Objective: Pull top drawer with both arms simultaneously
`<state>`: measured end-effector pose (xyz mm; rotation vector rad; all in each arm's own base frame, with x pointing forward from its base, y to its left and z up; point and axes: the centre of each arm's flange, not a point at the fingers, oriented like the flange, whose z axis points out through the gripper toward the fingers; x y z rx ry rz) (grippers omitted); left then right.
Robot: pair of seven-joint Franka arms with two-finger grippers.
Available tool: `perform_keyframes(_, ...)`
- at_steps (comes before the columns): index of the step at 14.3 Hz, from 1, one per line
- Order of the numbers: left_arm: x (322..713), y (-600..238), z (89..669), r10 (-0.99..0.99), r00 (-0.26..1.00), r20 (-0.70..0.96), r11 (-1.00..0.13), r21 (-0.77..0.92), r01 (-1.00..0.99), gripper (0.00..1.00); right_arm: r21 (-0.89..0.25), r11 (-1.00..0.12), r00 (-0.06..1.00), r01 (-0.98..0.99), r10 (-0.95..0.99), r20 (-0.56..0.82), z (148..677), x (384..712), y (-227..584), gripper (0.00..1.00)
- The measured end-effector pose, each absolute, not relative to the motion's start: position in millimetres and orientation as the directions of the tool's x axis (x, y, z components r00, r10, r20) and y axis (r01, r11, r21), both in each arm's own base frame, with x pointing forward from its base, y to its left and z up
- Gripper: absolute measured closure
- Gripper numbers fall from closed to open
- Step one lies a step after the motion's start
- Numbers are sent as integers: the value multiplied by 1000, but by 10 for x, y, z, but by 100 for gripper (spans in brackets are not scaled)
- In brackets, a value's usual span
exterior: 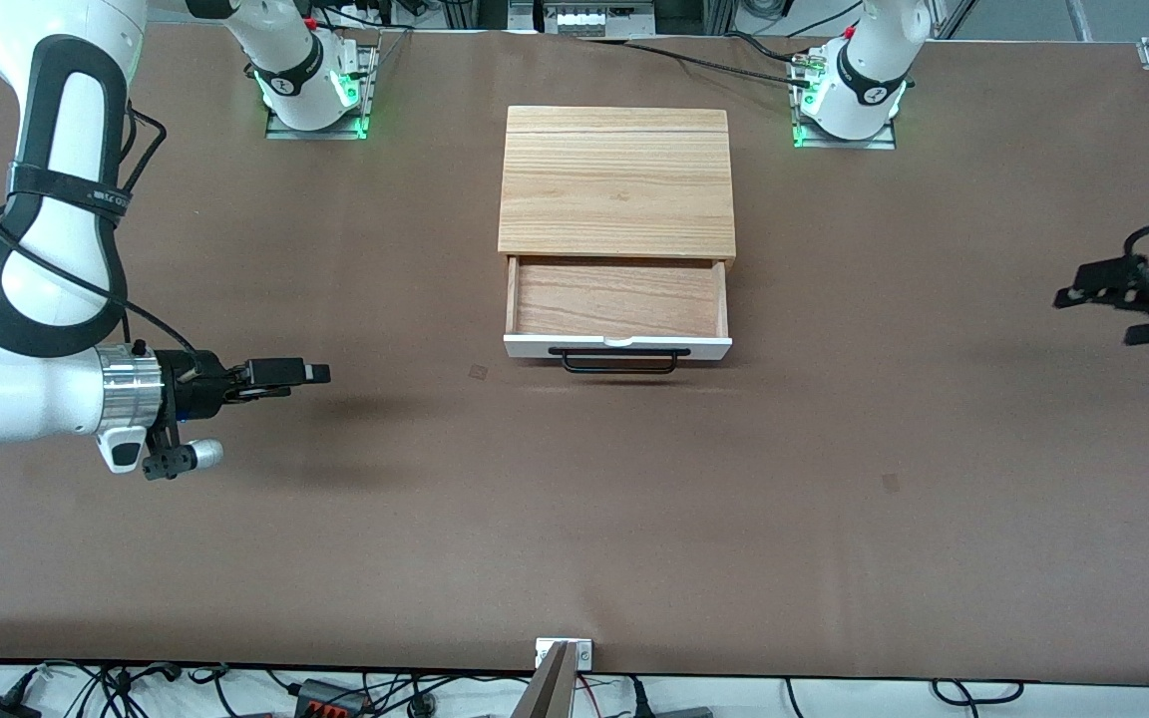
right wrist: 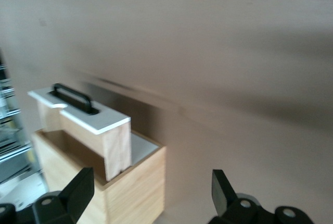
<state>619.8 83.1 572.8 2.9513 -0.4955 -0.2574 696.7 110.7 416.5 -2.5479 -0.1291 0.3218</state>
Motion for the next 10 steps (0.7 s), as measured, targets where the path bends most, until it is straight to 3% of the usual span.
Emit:
perform_keyframes(4,5940,598,6007,64,981,-181,-998,14,68,0,-252,-966,975,51,102,-195,4760,6760,1323,0)
perform_keyframes(6,5805,544,6123,124,977,-171,-992,0,125,0,-145,-987,986,63,84,-147,5134,6653,1187,0)
perform_keyframes(10,5538,496,6296,141,983,-115,-990,7,143,0,-47,-999,997,2,5,-82,5551,6566,561,0)
